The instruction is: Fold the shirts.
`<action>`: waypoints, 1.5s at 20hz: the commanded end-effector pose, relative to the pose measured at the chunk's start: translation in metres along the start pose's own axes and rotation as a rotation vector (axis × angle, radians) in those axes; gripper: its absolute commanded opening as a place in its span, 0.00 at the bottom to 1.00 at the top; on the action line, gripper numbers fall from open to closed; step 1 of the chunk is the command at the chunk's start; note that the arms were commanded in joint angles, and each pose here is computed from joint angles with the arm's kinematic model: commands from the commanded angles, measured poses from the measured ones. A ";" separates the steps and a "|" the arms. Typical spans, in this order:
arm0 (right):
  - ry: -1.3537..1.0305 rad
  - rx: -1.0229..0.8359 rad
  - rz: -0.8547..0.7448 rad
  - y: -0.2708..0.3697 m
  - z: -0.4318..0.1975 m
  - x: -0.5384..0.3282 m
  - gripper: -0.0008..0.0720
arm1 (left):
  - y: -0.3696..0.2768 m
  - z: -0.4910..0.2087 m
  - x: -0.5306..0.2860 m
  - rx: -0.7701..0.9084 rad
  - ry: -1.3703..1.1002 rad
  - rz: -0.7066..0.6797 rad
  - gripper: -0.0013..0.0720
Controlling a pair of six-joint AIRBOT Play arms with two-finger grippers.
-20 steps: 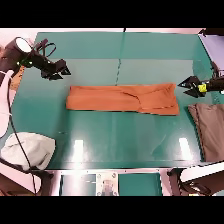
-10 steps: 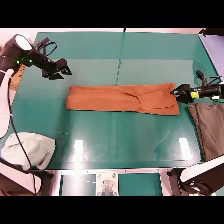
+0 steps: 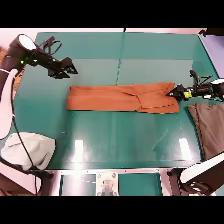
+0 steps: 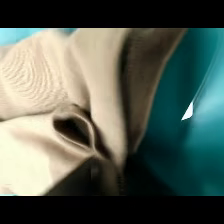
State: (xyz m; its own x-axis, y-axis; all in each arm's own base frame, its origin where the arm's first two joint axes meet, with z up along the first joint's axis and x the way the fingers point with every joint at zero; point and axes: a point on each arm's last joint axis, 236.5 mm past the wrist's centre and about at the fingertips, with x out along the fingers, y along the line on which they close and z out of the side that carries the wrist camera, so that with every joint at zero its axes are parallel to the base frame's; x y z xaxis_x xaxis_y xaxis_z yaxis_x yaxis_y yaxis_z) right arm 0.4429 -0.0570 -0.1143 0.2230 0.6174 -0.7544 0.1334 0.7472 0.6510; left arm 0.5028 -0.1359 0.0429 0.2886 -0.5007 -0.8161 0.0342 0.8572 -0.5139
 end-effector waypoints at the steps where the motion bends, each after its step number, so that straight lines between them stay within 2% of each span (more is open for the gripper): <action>1: 0.056 -0.022 -0.011 0.003 -0.011 0.009 0.10 | -0.037 -0.002 0.017 0.095 -0.021 -0.037 0.78; 2: 0.071 -0.024 0.000 0.006 -0.014 0.009 0.04 | -0.048 -0.003 0.022 0.130 -0.027 -0.045 0.74; 3: 0.087 -0.029 0.011 0.010 -0.017 0.007 0.04 | -0.057 -0.005 0.026 0.162 -0.031 -0.051 0.67; 6: 0.118 -0.069 0.040 0.026 -0.015 -0.007 0.06 | -0.071 -0.012 0.032 0.191 -0.020 -0.062 0.67; 7: 0.115 -0.092 0.044 0.032 -0.010 -0.015 0.35 | -0.073 -0.014 0.032 0.191 -0.013 -0.067 0.67; 8: 0.100 -0.094 0.038 0.036 -0.002 -0.023 0.69 | -0.074 -0.015 0.032 0.191 -0.007 -0.069 0.67; 9: 0.081 -0.106 0.032 0.040 0.008 -0.033 0.74 | -0.074 -0.017 0.032 0.191 -0.001 -0.069 0.67; 11: 0.039 -0.119 0.017 0.045 0.024 -0.052 0.75 | -0.073 -0.019 0.032 0.192 0.010 -0.068 0.67; 13: 0.023 -0.127 0.000 0.042 0.028 -0.059 0.89 | -0.073 -0.020 0.032 0.192 0.013 -0.068 0.67; 14: 0.034 -0.123 -0.011 0.037 0.026 -0.057 0.89 | -0.073 -0.020 0.032 0.192 0.012 -0.068 0.67; 26: 0.222 -0.032 0.049 0.014 -0.007 0.005 0.89 | -0.080 -0.011 0.032 0.182 -0.027 -0.092 0.67; 27: 0.226 -0.027 0.046 0.015 -0.007 0.010 0.85 | -0.083 -0.010 0.032 0.176 -0.031 -0.108 0.67; 28: 0.230 -0.021 0.044 0.017 -0.007 0.014 0.73 | -0.087 -0.009 0.031 0.173 -0.037 -0.124 0.67; 29: 0.231 -0.026 0.042 0.019 -0.007 0.017 0.44 | -0.091 -0.009 0.032 0.185 -0.041 -0.136 0.67; 30: 0.233 -0.030 0.043 0.021 -0.007 0.018 0.24 | -0.094 -0.009 0.035 0.197 -0.043 -0.140 0.67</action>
State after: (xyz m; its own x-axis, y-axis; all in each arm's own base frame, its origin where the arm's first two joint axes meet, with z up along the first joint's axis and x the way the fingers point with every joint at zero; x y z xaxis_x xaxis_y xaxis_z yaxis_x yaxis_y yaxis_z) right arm 0.4418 -0.0353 -0.1092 0.0120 0.6956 -0.7183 0.1028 0.7137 0.6929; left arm 0.4985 -0.2260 0.0566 0.3006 -0.5906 -0.7489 0.2406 0.8067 -0.5397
